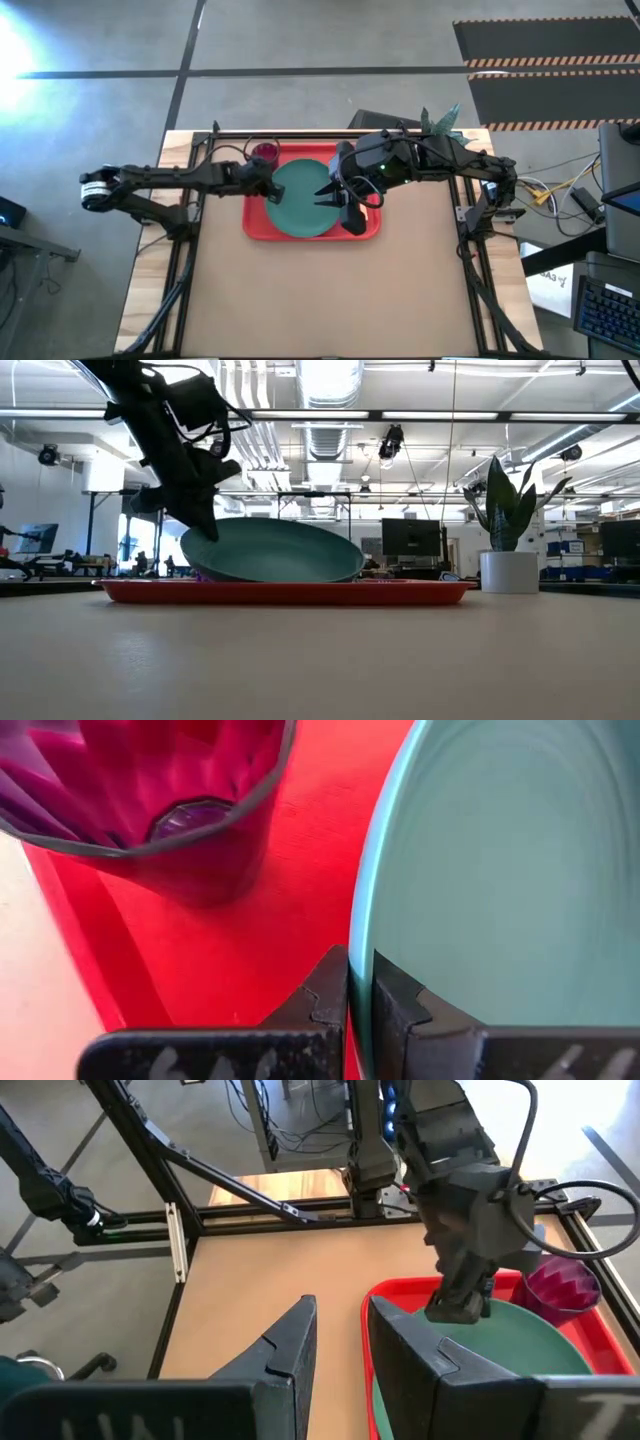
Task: Pick and place plate/cup/fork/spoon on tray
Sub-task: Put the green plate on the red tray to the bottom right of the violet glass
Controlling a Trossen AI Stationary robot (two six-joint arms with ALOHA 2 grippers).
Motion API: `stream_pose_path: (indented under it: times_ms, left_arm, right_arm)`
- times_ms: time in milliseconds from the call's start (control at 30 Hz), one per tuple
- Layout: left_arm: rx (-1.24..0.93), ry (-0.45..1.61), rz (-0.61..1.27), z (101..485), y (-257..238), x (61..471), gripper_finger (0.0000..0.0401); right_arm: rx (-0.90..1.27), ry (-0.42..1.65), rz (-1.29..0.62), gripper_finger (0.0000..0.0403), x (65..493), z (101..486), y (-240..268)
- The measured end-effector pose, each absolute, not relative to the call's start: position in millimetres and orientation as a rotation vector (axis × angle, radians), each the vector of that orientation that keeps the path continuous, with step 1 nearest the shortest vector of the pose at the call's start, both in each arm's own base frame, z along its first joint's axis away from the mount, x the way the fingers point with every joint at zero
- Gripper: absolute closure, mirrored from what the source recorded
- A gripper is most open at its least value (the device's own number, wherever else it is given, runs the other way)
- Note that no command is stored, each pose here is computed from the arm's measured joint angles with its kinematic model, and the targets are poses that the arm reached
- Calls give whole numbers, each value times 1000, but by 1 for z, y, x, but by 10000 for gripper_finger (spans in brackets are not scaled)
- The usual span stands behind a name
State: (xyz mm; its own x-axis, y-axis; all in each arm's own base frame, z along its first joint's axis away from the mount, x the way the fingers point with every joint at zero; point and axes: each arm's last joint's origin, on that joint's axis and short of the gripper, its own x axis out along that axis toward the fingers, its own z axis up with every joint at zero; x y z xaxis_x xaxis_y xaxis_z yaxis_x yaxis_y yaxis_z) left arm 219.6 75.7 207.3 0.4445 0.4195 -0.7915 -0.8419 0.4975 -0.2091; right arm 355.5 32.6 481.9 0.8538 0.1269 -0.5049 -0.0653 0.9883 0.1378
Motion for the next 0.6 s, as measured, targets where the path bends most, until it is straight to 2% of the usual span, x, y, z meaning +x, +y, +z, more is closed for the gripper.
stream_pose_path:
  times_ms: [600]
  left_arm:
    - [-690, 808, 788, 194, 81, 216, 401]
  right_arm:
    - [134, 537, 97, 321, 356, 482, 33]
